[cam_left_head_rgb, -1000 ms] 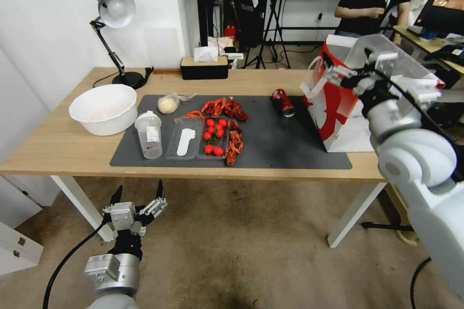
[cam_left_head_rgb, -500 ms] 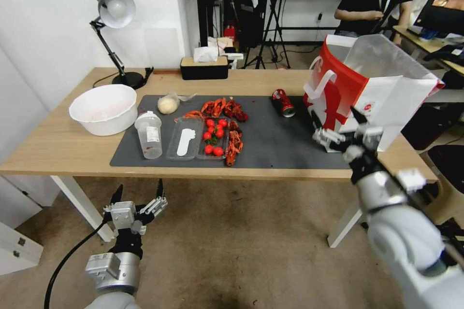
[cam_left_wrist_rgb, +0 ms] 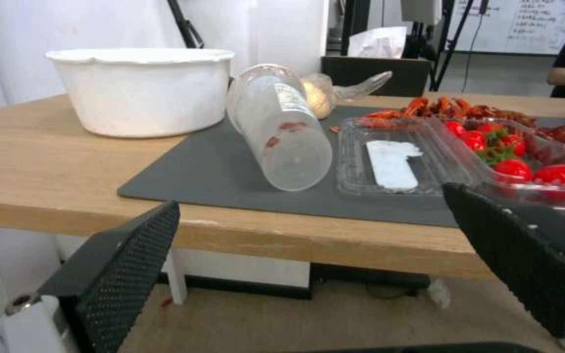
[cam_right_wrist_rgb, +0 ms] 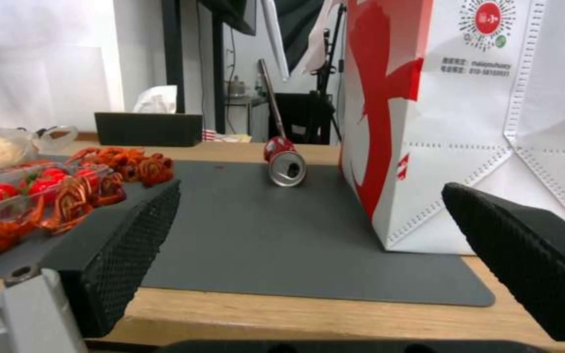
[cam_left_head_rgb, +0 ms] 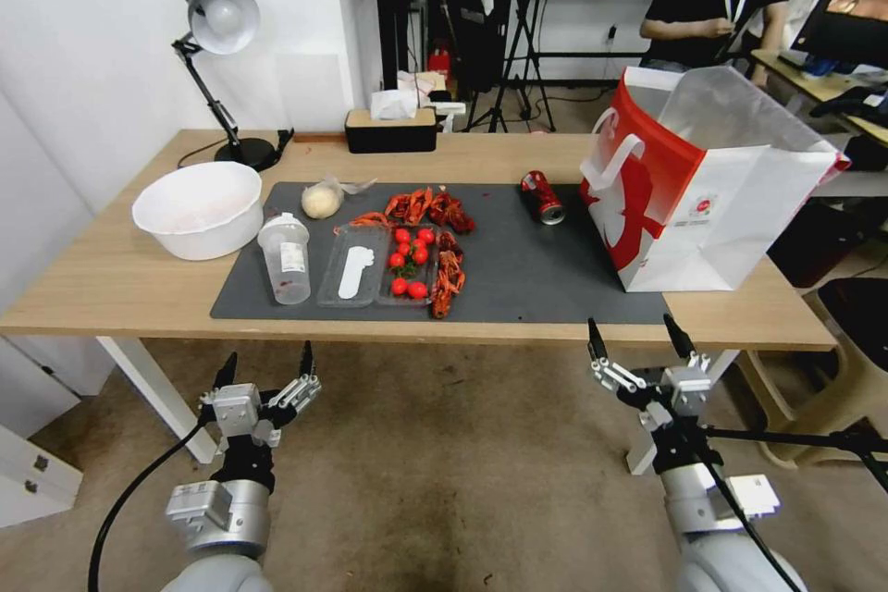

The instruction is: Pick up the trash from the table and place it into the takeout bag.

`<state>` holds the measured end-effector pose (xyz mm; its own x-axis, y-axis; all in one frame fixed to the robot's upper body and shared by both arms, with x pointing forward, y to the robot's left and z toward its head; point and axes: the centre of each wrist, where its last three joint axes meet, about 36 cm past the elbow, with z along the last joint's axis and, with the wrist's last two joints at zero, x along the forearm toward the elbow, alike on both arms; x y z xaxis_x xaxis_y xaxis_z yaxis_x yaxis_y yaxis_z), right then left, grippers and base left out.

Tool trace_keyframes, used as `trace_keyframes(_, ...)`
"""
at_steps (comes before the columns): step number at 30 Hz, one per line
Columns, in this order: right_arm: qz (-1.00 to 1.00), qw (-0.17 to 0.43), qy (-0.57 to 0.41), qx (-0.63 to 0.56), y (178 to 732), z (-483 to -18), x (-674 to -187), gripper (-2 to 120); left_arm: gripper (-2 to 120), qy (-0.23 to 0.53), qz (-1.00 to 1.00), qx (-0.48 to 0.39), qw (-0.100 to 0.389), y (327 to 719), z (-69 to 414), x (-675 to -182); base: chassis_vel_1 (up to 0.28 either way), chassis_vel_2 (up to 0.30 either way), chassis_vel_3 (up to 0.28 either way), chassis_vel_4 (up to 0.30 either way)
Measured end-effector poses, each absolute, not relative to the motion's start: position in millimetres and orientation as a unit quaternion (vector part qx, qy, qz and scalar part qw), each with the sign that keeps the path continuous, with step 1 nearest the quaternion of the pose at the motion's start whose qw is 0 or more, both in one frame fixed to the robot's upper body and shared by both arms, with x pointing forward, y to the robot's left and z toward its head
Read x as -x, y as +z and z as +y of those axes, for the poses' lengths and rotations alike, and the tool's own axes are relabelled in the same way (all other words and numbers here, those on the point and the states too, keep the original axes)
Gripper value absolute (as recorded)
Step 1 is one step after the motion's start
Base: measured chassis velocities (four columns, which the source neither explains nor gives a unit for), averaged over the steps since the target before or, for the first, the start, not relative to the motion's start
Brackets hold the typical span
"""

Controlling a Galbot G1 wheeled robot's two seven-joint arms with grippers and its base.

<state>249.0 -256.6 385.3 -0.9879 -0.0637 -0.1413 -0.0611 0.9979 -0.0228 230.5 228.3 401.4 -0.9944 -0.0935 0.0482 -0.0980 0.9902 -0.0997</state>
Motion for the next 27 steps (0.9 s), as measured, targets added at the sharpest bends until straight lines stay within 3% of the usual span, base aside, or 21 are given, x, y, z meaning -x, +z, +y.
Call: trace_keyframes(27, 0.997, 0.072, 0.004, 0.023, 375, -242, -242, 100, 100, 0.05, -0.998, -0.046, 0.01, 405, 221, -227, 0.0, 0.0, 0.0, 0.0)
